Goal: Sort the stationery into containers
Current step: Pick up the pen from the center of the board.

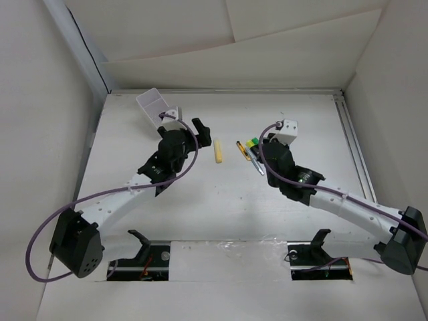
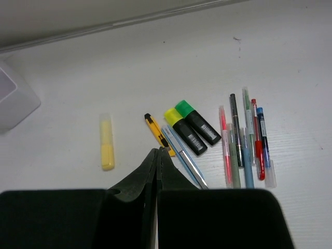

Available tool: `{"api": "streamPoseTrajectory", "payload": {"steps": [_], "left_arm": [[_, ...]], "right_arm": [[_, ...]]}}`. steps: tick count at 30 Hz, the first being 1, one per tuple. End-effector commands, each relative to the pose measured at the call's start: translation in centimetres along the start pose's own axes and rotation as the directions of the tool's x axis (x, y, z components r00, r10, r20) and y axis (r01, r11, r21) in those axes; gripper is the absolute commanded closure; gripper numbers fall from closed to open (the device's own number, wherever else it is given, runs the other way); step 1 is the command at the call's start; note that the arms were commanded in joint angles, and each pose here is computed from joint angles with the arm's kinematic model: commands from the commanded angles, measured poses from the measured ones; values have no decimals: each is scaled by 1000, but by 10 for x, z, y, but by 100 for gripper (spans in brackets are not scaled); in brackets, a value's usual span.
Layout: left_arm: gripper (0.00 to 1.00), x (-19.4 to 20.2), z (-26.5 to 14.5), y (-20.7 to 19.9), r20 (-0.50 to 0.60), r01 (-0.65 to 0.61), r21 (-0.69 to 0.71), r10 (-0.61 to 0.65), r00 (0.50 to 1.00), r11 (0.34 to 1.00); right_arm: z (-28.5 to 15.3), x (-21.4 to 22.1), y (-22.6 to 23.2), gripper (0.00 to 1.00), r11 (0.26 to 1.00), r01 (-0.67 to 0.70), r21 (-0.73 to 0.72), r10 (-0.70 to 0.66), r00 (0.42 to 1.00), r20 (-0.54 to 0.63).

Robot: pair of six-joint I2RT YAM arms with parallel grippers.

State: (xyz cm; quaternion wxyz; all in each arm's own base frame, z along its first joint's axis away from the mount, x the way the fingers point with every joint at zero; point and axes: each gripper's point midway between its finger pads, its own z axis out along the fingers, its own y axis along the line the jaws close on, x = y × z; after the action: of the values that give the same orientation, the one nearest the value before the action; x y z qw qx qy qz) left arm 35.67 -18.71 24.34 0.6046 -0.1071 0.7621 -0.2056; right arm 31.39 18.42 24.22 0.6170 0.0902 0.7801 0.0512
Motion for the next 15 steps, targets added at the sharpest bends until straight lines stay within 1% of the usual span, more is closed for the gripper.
{"api": "streamPoseTrajectory", "payload": {"steps": [1,2,3,4,5,6,7,8,10,14,15], "left_arm": [[1,-16,-1,-39,52,-26,129,20,998,991],[10,-11,3,-45,28,-44,151,40,999,987],[25,-7,15,-51,4,-65,148,65,998,987],[44,5,20,-47,-45,-85,123,91,995,989],[70,12,27,-44,-73,-88,96,95,993,991],[77,24,40,-41,-107,-98,64,105,989,993],[81,36,45,-34,-143,-102,25,105,984,994],[81,45,50,-31,-166,-114,13,115,979,993],[86,63,65,-29,-207,-136,-6,132,969,991],[86,80,81,-29,-242,-152,-12,144,959,988],[84,83,83,-30,-245,-149,-4,144,959,989]], "right_arm": [[-5,-17,-6,100,998,-66,13,66,997,47],[-4,-19,-13,100,997,-72,33,70,996,57],[-3,-20,-15,99,995,-88,41,85,995,60],[-4,-19,-17,99,995,-89,40,87,994,61],[-4,-23,-22,99,993,-106,44,104,993,64],[-2,-23,-23,99,993,-109,45,106,992,62],[-5,-25,-25,99,991,-124,44,121,991,62],[-6,-30,-28,98,988,-146,46,143,987,74],[-6,-29,-29,94,988,-151,32,149,987,67],[-8,-31,-26,79,986,-166,10,165,984,61],[-8,-30,-24,69,986,-166,1,165,985,55]]}}
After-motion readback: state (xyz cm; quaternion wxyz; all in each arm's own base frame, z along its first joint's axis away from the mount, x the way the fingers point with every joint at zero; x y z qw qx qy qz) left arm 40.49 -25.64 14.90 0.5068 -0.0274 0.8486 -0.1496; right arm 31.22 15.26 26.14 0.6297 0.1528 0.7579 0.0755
